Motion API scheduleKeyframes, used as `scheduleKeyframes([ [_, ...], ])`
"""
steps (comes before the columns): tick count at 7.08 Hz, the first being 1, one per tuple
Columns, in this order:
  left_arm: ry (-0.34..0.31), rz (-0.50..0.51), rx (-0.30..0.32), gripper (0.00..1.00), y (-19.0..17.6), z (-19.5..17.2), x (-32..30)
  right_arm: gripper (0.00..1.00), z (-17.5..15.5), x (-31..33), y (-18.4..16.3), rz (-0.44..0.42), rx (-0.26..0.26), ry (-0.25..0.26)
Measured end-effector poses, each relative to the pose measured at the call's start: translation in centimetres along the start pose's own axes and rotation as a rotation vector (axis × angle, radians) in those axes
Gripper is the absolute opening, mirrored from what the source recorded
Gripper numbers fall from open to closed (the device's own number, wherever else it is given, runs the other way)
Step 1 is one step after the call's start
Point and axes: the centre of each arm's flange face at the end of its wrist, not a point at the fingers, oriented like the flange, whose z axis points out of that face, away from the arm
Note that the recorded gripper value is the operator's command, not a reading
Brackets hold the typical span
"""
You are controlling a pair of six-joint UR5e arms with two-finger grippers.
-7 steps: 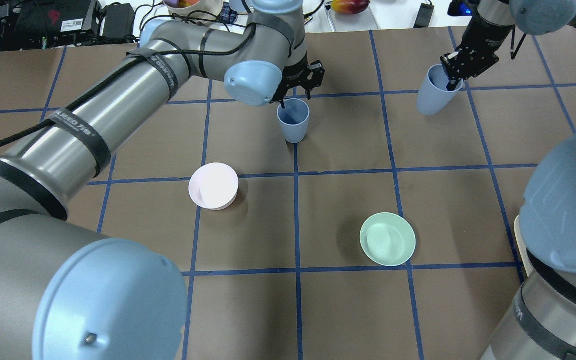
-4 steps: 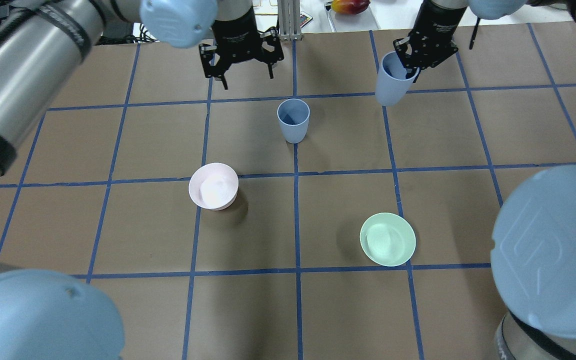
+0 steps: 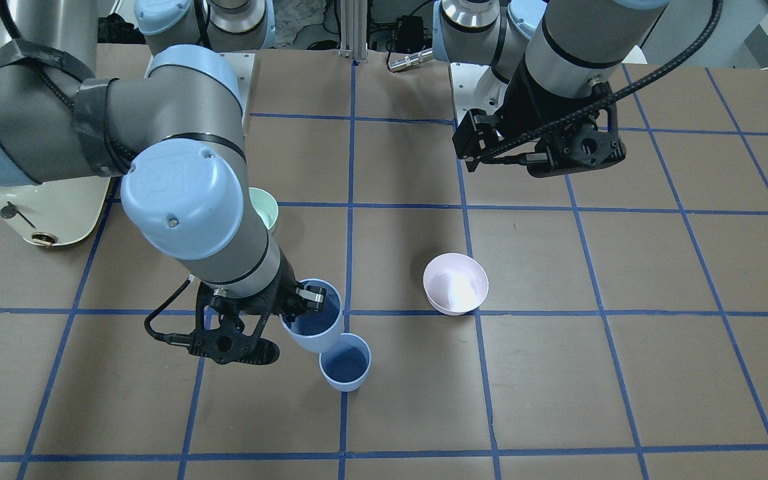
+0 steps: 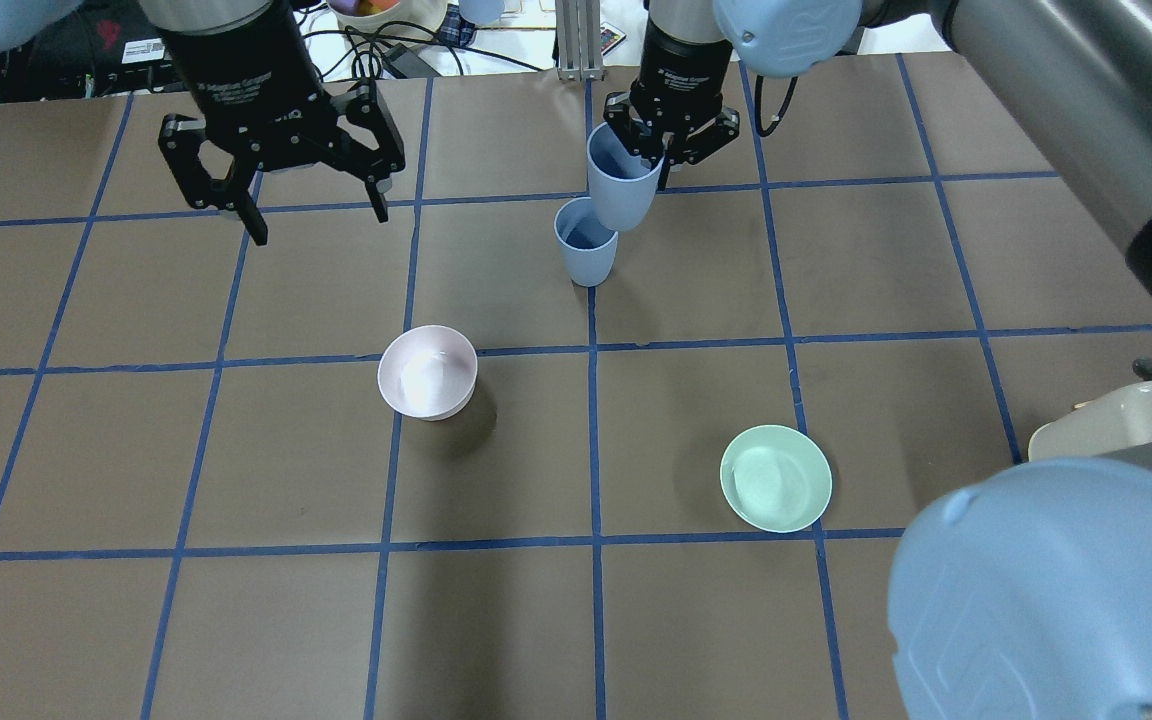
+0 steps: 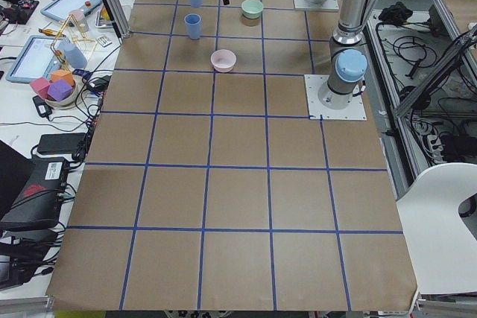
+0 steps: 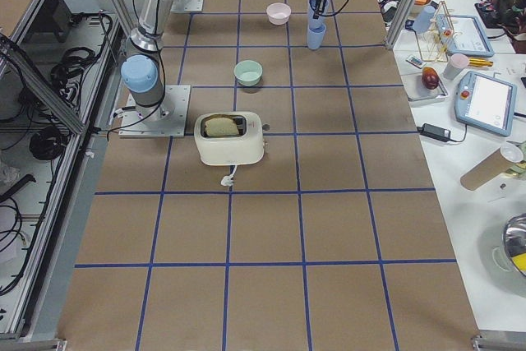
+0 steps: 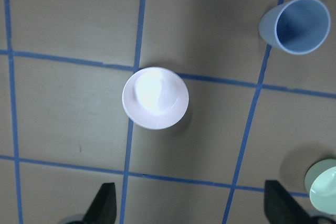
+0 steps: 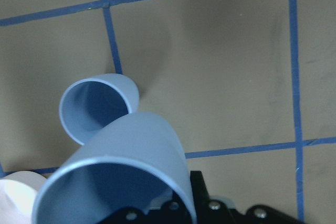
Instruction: Stack blue cups with both arms
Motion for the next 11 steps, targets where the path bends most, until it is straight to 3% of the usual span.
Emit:
scheduleKeyframes([
  [3,0.02,0.003,0.177,1.0,-0.3,1.8,-2.2,0.0,1.6,-1.8,0.0,0.038,0.012,-0.014],
  [7,0.022,0.063,0.212,1.0,-1.3,1.3,-2.1,0.0,4.1,-2.1,-0.7,0.071,-0.01,0.004],
  [11,0.022,0.076,0.216,1.0,-1.2,1.2,-2.1,0.0,4.7,-2.5,-1.8,0.065,0.04,-0.016],
])
